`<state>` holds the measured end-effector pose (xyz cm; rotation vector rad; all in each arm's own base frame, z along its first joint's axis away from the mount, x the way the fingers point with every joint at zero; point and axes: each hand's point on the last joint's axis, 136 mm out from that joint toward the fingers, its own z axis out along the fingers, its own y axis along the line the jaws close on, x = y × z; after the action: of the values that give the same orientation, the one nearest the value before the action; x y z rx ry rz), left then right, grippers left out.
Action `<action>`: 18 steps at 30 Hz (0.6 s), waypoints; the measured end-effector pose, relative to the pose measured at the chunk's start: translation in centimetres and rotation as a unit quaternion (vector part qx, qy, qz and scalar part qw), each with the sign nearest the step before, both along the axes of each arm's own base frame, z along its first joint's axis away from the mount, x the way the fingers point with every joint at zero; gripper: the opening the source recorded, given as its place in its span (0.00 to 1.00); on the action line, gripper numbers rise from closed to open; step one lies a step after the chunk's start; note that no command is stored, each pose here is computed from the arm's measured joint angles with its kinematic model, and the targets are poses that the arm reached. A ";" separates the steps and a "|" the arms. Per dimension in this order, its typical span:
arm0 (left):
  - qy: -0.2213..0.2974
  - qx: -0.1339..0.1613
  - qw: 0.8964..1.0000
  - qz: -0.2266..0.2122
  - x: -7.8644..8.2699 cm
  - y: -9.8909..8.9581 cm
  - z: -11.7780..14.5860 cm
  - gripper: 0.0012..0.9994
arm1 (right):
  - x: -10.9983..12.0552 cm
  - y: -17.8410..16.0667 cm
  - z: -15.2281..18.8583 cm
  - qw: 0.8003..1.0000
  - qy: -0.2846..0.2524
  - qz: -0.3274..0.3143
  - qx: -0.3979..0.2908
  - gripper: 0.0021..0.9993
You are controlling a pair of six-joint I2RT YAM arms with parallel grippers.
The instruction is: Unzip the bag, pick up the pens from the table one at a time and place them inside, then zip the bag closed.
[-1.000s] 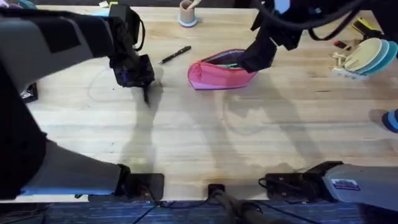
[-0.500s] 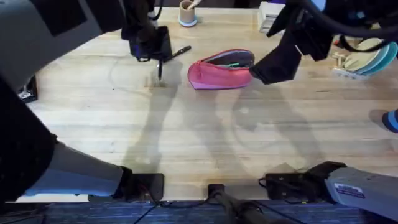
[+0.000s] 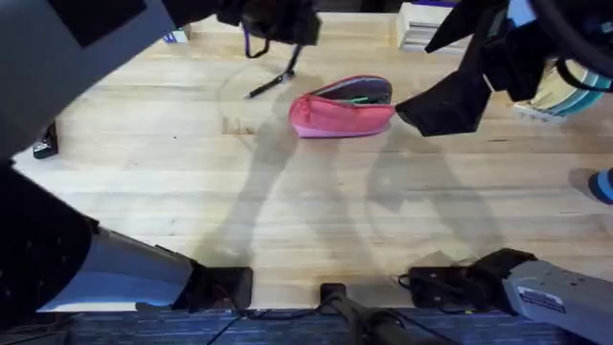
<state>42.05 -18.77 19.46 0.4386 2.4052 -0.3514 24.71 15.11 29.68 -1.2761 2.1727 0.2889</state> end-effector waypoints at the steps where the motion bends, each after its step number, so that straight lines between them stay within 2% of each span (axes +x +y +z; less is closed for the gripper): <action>1: -0.010 -0.005 1.000 -0.028 -0.1 -1.0 0.3 0.04 | -0.1 0.0 0.1 1.000 -0.002 0.000 0.001 1.00; 4: -0.030 -0.015 0.995 -0.098 -0.8 -3.2 1.0 0.04 | -0.3 -0.1 0.4 1.000 -0.007 0.000 0.003 1.00; 9: -0.060 -0.026 0.978 -0.200 -2.1 -5.6 1.8 0.04 | -0.6 -0.4 0.9 1.000 -0.017 -0.002 0.003 1.00; 18: -0.081 -0.053 0.940 -0.327 -4.0 -8.3 1.4 0.04 | -0.6 -1.0 1.2 0.999 -0.029 -0.012 -0.006 1.00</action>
<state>38.02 -27.10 20.86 1.1709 2.0098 -0.6983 24.09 14.14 30.86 -1.2496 2.1418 0.2257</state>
